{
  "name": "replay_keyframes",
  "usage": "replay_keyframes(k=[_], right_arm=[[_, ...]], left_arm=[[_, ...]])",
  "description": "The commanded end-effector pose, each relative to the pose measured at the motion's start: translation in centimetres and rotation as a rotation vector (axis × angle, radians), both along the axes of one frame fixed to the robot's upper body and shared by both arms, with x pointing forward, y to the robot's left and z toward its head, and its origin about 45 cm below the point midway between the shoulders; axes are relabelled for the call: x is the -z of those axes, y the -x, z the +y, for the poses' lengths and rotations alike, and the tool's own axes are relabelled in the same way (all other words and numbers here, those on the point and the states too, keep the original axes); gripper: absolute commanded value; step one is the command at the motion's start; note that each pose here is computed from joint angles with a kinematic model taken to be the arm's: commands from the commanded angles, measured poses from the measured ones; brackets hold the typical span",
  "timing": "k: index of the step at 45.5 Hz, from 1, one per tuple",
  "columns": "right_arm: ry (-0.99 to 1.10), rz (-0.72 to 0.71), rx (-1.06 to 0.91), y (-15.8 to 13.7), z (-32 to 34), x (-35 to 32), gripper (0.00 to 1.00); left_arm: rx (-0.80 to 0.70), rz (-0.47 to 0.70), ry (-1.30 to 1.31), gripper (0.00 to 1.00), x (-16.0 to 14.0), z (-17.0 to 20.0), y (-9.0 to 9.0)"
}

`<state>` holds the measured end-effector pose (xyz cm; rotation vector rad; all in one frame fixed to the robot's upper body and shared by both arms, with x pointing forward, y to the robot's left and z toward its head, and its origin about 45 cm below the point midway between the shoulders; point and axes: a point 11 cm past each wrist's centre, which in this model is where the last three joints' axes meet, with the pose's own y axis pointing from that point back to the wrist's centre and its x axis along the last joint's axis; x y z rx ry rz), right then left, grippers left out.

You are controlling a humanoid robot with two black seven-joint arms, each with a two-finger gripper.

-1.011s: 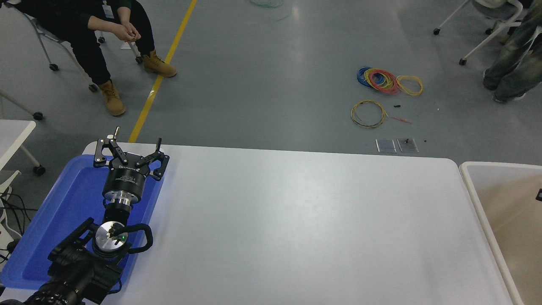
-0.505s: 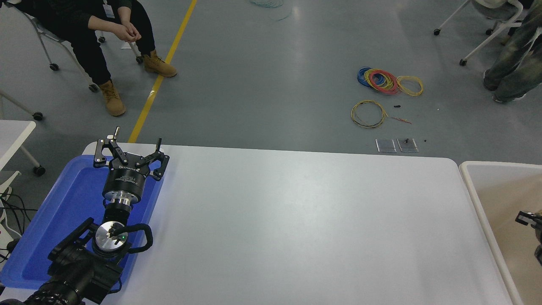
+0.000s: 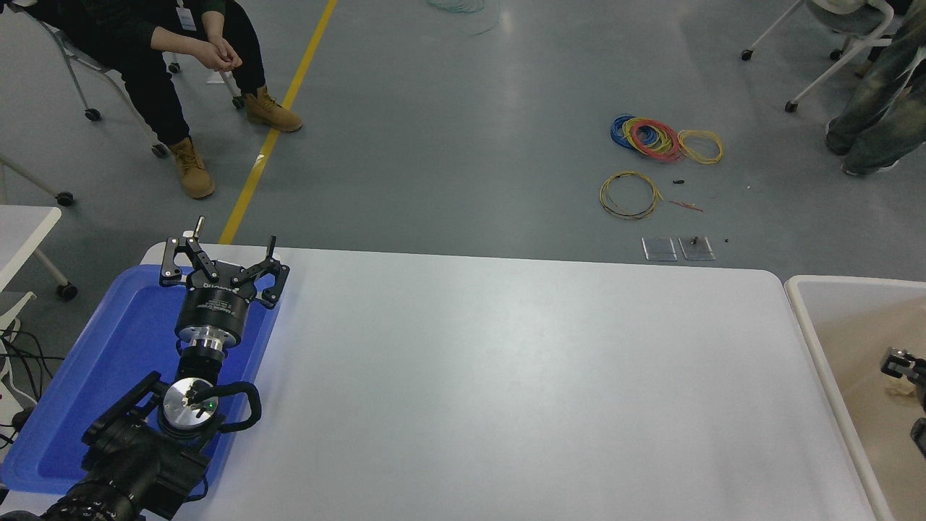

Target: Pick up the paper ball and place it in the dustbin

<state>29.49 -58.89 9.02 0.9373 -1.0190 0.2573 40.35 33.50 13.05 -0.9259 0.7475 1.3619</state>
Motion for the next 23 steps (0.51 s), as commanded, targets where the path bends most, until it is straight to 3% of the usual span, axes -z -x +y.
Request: replay_keyframes(k=[1, 15, 23], right_arm=[[-0.04, -0.064, 0.032, -1.1, 0.4, -0.6, 0.99], [-0.345, -0.505, 0.261, -7.9, 1.8, -6.7, 1.0], [-0.505, -0.662, 0.283, -11.5, 4.0, -9.7, 1.0]], left_arm=[[0.0, -0.001, -0.001, 1.0, 0.0, 0.0, 0.0], [-0.001, 0.001, -0.001, 1.0, 0.0, 0.0, 0.0], [-0.001, 0.001, -0.001, 1.0, 0.0, 0.0, 0.0]])
